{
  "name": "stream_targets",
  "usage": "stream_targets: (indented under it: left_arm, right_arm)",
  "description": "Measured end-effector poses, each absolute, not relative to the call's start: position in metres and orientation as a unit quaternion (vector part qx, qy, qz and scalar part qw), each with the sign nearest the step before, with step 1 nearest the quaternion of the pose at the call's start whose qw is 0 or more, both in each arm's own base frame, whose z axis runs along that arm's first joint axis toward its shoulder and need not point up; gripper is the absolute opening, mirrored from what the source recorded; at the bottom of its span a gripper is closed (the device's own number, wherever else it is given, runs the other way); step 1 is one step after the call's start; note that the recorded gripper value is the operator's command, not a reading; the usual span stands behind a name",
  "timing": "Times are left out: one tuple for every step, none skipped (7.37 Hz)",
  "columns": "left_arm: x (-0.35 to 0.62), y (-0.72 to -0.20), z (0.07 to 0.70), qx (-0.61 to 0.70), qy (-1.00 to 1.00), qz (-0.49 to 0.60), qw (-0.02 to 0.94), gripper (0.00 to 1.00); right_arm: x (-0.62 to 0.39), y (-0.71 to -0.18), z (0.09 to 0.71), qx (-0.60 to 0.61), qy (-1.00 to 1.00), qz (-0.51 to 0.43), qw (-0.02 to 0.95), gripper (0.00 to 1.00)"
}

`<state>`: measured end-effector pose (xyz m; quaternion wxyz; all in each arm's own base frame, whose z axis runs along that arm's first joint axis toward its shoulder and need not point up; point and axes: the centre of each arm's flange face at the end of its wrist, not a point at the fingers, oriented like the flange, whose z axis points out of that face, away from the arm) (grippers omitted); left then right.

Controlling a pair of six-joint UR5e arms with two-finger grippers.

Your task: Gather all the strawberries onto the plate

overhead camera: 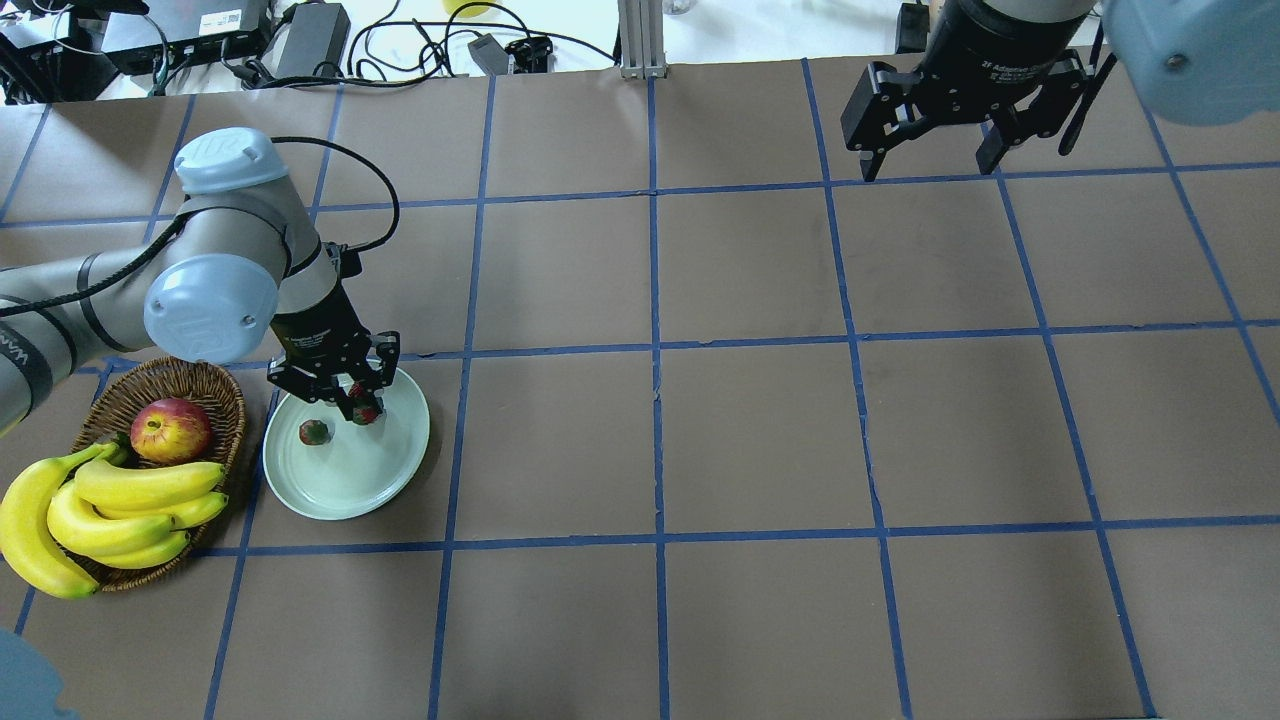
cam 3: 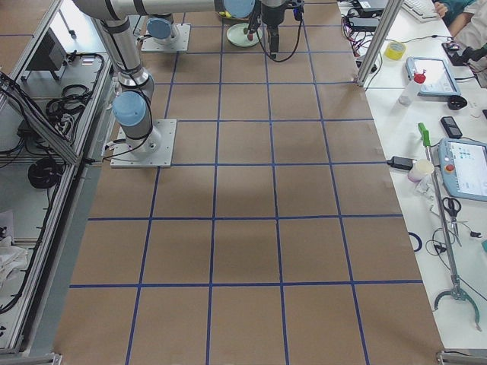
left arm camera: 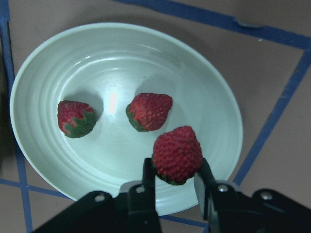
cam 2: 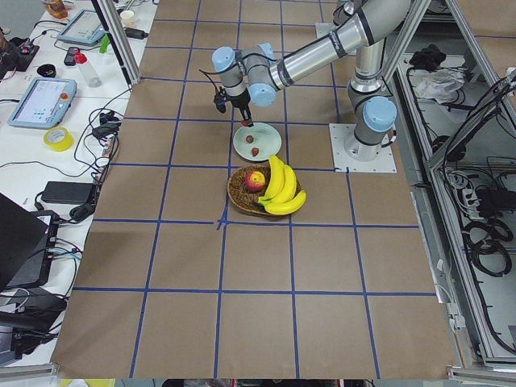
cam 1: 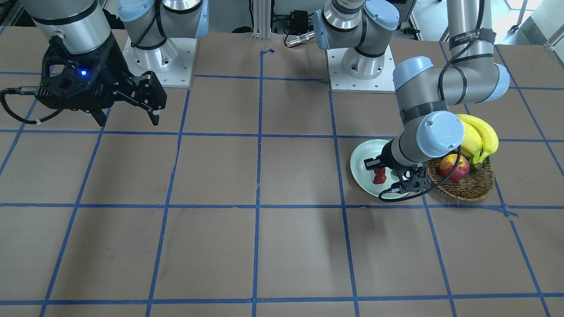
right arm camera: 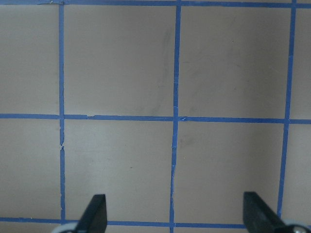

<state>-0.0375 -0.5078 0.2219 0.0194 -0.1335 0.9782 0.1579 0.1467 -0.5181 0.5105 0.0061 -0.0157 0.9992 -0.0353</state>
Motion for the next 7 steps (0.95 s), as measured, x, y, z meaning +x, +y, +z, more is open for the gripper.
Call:
stream_targets:
  left_arm:
    - [-0.032,-0.505,0.219,-0.137,0.977,0.164,0.018,1.00]
    - [-0.030,-0.504,0.222,-0.139,0.976,0.167,0.017,1.00]
    - [-0.030,-0.505,0.229,-0.140,0.977,0.162,0.017,1.00]
    - [-0.030,-0.515,0.249,-0.139,0.980,0.141,0.018,1.00]
    - [-0.033,-0.532,0.284,-0.134,0.985,0.104,0.019,1.00]
    - [-0.041,-0.548,0.332,-0.125,0.990,0.061,0.020,1.00]
    - [-0.057,-0.555,0.382,-0.112,0.993,0.023,0.022,1.00]
  right_arm:
    - [0.147,-0.518,0.510,-0.016,0.999,-0.035,0.006,1.00]
    - [0.147,-0.518,0.511,-0.016,0.999,-0.035,0.006,1.00]
    - [0.147,-0.518,0.511,-0.016,0.999,-0.035,0.007,1.00]
    - [0.147,-0.518,0.510,-0.016,0.999,-0.035,0.007,1.00]
    - [0.147,-0.518,0.511,-0.016,0.999,-0.035,0.007,1.00]
    - [0.147,-0.518,0.511,-0.016,0.999,-0.035,0.007,1.00]
    - [0.147,-0.518,0.511,-0.016,0.999,-0.036,0.007,1.00]
